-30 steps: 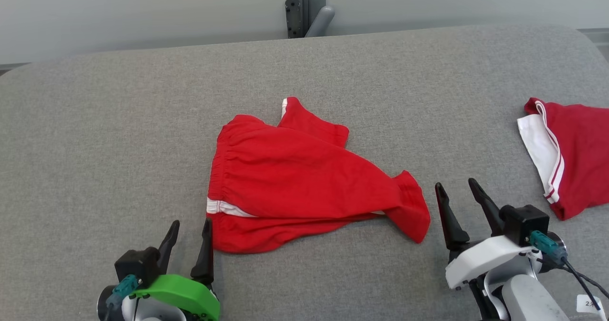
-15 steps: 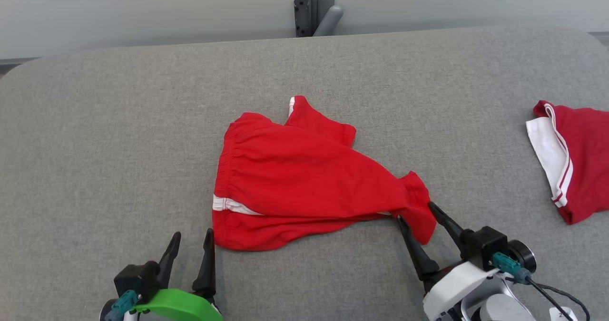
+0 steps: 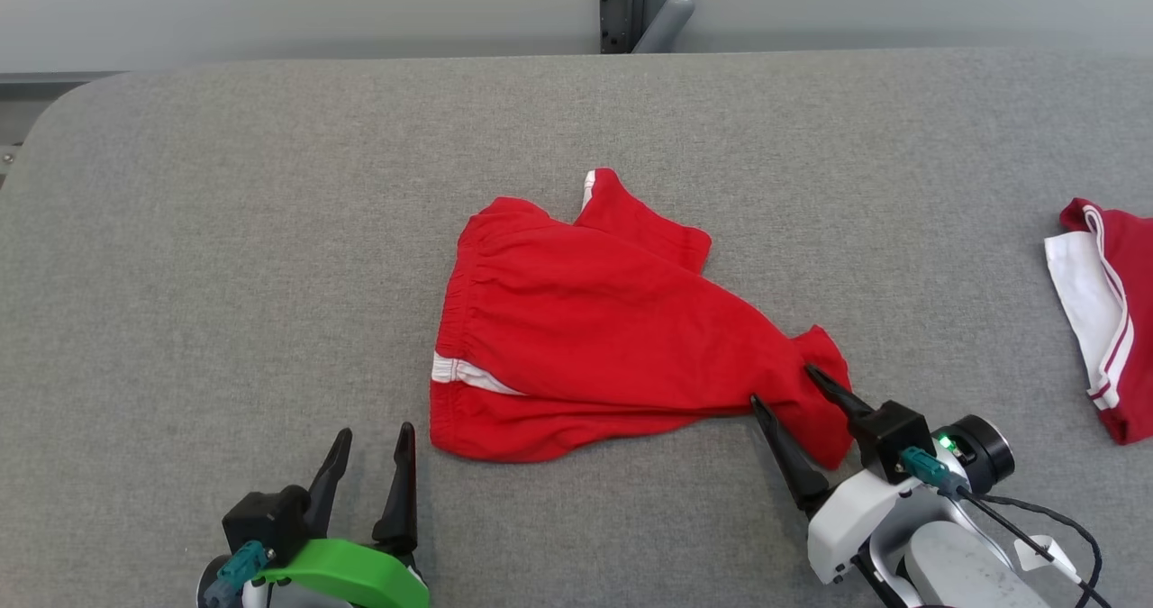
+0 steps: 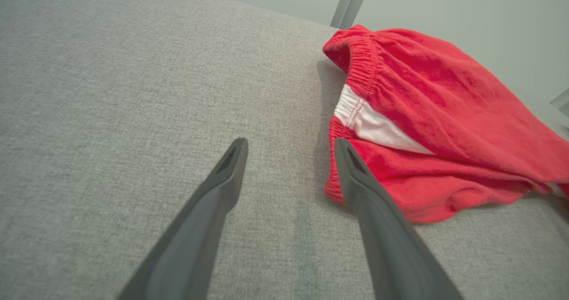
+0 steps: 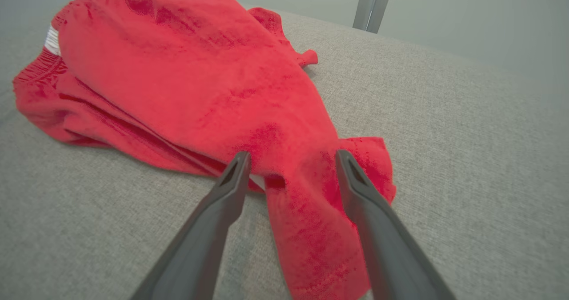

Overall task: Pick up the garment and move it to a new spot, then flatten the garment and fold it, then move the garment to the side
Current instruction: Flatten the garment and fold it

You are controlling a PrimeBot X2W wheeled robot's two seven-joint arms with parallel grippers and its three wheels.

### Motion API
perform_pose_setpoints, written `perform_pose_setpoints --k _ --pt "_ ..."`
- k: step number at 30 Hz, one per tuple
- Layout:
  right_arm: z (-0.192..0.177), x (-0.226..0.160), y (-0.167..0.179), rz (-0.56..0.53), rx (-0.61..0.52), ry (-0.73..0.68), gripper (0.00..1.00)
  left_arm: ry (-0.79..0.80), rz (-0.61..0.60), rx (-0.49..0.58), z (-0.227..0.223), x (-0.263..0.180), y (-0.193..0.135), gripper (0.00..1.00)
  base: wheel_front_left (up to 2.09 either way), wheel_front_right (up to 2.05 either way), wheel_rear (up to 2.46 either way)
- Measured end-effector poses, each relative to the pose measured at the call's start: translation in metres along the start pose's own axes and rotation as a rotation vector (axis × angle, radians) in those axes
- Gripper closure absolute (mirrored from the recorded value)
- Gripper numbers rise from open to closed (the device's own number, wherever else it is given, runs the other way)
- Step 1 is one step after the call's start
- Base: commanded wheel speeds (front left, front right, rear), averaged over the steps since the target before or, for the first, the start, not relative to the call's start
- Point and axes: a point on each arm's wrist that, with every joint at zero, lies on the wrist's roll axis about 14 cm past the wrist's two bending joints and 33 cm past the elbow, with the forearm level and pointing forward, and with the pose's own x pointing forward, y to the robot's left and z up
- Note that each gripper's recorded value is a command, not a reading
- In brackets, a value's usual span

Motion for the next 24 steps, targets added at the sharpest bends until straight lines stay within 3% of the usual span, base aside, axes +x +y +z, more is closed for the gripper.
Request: perform_pose_setpoints --k 3,15,16,17,18,19,24 --pt "-0.001 0.005 0.003 0.023 -0.014 0.007 0.0 -0.002 0.005 -0.003 0.0 0.0 0.001 0.0 0.0 0.0 0.0" --pt "-0.015 -0.003 0.007 0.077 -0.05 0.045 0.0 -0.046 0.01 0.009 0.015 0.004 0.001 0.0 0.0 0.0 0.0" --pt "-0.015 -0.003 0.007 0.077 -0.049 0.044 0.11 -0.047 0.008 0.01 0.015 0.005 0.0 0.0 0.0 0.0 0.0" --pt "-0.015 -0.002 0.007 0.078 -0.049 0.043 0.51 -0.049 0.006 0.01 0.016 0.006 0.0 0.0 0.0 0.0 0.0" --pt "-0.013 -0.001 0.007 0.079 -0.049 0.036 0.72 -0.049 0.005 0.01 0.016 0.006 -0.001 0.0 0.0 0.0 0.0" --pt "-0.01 0.001 0.006 0.078 -0.053 0.028 1.0 -0.05 0.004 0.011 0.016 0.006 -0.001 0.0 0.0 0.0 0.0" --pt "0.002 0.013 -0.003 0.065 -0.067 -0.003 1.0 -0.049 -0.005 0.016 0.016 0.009 -0.004 0.0 0.0 0.0 0.0"
